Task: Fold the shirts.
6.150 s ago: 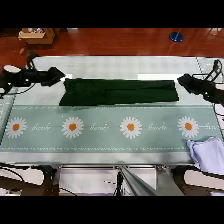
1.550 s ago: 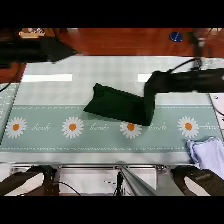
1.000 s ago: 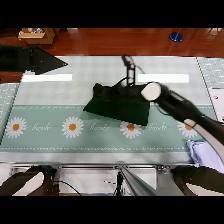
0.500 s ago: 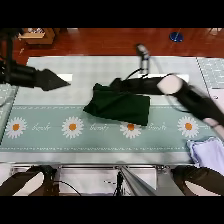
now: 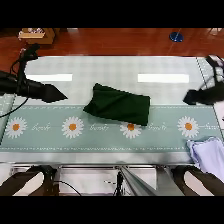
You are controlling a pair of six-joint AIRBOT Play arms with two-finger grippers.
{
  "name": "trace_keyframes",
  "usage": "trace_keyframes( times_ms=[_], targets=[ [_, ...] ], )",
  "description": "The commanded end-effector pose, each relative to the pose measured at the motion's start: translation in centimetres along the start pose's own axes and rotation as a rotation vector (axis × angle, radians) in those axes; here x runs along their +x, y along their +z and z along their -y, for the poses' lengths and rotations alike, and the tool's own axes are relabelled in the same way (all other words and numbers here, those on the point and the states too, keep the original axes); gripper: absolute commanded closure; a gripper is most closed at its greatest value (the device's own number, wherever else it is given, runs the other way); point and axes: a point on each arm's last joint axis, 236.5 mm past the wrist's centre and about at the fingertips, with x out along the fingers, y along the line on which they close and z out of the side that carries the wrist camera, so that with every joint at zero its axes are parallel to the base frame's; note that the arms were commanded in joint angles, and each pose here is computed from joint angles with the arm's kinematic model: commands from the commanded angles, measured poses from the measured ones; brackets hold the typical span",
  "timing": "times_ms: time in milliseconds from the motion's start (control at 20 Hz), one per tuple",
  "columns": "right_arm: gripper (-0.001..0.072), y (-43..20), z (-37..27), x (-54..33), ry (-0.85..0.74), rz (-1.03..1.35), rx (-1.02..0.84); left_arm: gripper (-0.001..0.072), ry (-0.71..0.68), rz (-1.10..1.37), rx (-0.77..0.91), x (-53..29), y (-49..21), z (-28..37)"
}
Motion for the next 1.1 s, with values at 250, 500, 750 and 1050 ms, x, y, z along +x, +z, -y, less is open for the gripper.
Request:
trace_keyframes(
  times_ms=[250, 500, 750, 1050],
  targets=[
    [0.0122, -4.5, -6.0, 8.1, 0.485, 0.01, 0.385, 0.0301, 0.154, -0.053, -0.032, -0.2, -1.4, -3.7],
    [0.0123, -4.3, -12.6, 11.8, 0.606, -0.033, 0.348, 0.0302, 0.159, -0.05, -0.054, -0.2, -1.3, -3.9],
    [0.0198, -3.9, -16.8, 15.7, 0.603, -0.031, 0.438, 0.0302, 0.162, -0.05, -0.075, -0.2, -1.4, -3.9],
    [0.0688, -0.3, -20.1, 12.1, 0.741, 0.033, 0.333, 0.0303, 0.172, -0.027, -0.073, -0.2, -0.8, -4.2]
  ],
)
